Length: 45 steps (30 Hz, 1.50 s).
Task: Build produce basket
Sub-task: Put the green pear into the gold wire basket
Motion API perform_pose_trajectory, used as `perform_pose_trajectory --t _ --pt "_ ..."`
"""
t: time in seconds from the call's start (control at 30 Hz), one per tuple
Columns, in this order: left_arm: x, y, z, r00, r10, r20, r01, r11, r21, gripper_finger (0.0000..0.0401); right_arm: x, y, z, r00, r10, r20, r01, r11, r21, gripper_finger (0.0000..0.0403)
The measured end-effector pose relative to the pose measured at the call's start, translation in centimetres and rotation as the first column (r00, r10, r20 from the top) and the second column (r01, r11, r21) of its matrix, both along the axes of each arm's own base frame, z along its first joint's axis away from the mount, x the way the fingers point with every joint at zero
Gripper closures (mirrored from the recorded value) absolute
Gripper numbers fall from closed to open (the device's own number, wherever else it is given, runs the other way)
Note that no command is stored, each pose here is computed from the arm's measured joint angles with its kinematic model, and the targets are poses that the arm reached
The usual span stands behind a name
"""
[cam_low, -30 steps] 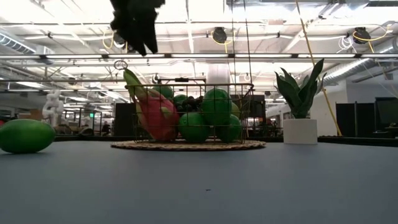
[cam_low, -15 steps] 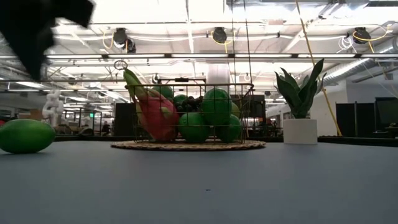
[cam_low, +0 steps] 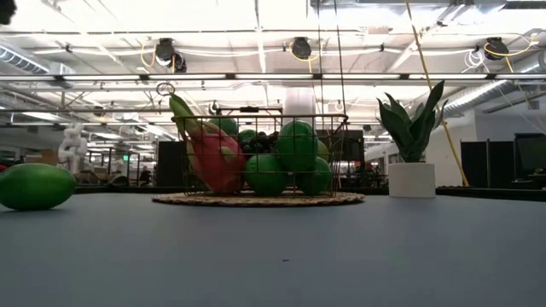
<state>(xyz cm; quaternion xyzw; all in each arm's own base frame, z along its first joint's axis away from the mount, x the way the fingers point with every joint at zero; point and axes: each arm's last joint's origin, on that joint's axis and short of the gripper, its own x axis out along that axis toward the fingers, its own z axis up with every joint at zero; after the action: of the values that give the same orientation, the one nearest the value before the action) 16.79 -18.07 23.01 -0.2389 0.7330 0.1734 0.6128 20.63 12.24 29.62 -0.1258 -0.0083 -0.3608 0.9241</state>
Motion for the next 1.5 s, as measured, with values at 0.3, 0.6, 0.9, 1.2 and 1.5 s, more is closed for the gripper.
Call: perform_pose_trajectory --t 0.3,0.6,0.9,1.2,1.5 --pt "0.15 0.05 -0.02 0.999 -0.025 0.045 0.024 0.999 0.028 0.0145 0.0 0.0 0.0 1.0 0.0 0.0 0.0 1.0 0.001 0.0028" --pt "0.55 0.17 0.06 0.999 -0.047 -0.021 0.045 0.995 -0.086 0.0222 0.0 0.0 0.0 1.0 -0.001 0.0 0.001 1.0 0.0 0.0028" --pt "0.36 0.0 0.14 0.99 -0.123 -0.062 0.111 0.979 -0.17 0.0278 0.0 0.0 0.0 1.0 -0.001 0.002 0.001 1.0 0.004 0.0028" --pt "0.39 0.01 0.14 0.974 -0.226 -0.026 0.217 0.957 -0.19 0.0279 0.0 0.0 -0.02 1.0 0.001 0.017 -0.001 1.0 0.02 0.0028" --pt "0.36 -0.21 0.14 0.953 -0.303 0.015 0.3 0.932 -0.202 0.0269 0.0 0.0 -0.02 1.0 0.001 0.016 -0.001 1.0 0.02 0.0028"
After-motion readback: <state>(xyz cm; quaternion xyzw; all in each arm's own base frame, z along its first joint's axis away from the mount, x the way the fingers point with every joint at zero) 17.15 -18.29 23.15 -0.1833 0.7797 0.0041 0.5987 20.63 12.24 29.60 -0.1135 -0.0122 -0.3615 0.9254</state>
